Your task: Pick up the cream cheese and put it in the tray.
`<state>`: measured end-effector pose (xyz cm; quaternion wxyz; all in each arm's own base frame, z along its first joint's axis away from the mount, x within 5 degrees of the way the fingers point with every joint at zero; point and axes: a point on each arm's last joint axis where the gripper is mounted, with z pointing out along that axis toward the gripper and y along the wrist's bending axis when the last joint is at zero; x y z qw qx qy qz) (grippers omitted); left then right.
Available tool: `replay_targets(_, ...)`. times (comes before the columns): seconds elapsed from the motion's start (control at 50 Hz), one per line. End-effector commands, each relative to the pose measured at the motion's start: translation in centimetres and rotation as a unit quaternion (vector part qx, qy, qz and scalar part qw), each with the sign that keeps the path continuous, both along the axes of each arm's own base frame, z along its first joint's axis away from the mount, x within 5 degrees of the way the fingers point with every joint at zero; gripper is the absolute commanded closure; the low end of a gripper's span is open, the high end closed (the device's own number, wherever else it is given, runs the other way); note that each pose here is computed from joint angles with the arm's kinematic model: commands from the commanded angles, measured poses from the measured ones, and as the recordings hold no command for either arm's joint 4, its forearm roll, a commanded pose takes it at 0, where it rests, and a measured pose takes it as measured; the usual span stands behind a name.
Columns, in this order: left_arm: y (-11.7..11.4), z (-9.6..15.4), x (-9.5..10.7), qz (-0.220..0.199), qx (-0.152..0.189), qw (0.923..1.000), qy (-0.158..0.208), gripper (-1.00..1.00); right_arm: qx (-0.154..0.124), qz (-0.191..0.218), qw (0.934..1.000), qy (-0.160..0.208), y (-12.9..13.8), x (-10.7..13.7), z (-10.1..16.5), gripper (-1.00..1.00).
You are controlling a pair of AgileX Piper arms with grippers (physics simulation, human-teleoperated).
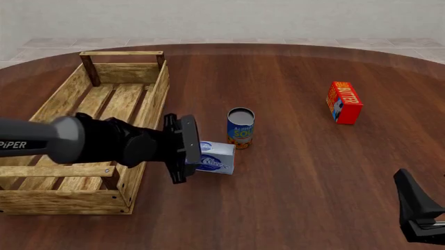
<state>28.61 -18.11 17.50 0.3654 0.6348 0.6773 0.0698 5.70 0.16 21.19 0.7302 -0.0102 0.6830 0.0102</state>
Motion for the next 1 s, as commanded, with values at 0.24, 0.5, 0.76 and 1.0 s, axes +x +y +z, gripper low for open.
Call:
replay_targets(0.24, 0.3, -1.8, 1.4, 0.012, 0.005, 0.9999, 0.005, -1.00, 0.002, 0.001, 1.0000, 0.001, 0.0, 0.0, 0.0, -1.00)
replay_targets(0.5, 0.2, -2.2, 1.9, 0.024, 0.004, 0.9995, 0.020, -1.00, 0.003, 0.000, 1.0000, 0.001, 0.0, 0.0, 0.0, -1.00)
replay_targets(0.76, -0.1, -2.3, 2.0, 0.027, 0.003, 0.9992, 0.028, -1.00, 0.005, -0.001, 1.0000, 0.002, 0.0, 0.0, 0.0, -1.00)
replay_targets(1.0, -0.7, -2.6, 1.4, 0.026, 0.000, 0.9990, 0.038, 1.00, 0.005, -0.001, 1.0000, 0.002, 0.0, 0.0, 0.0, -1.00)
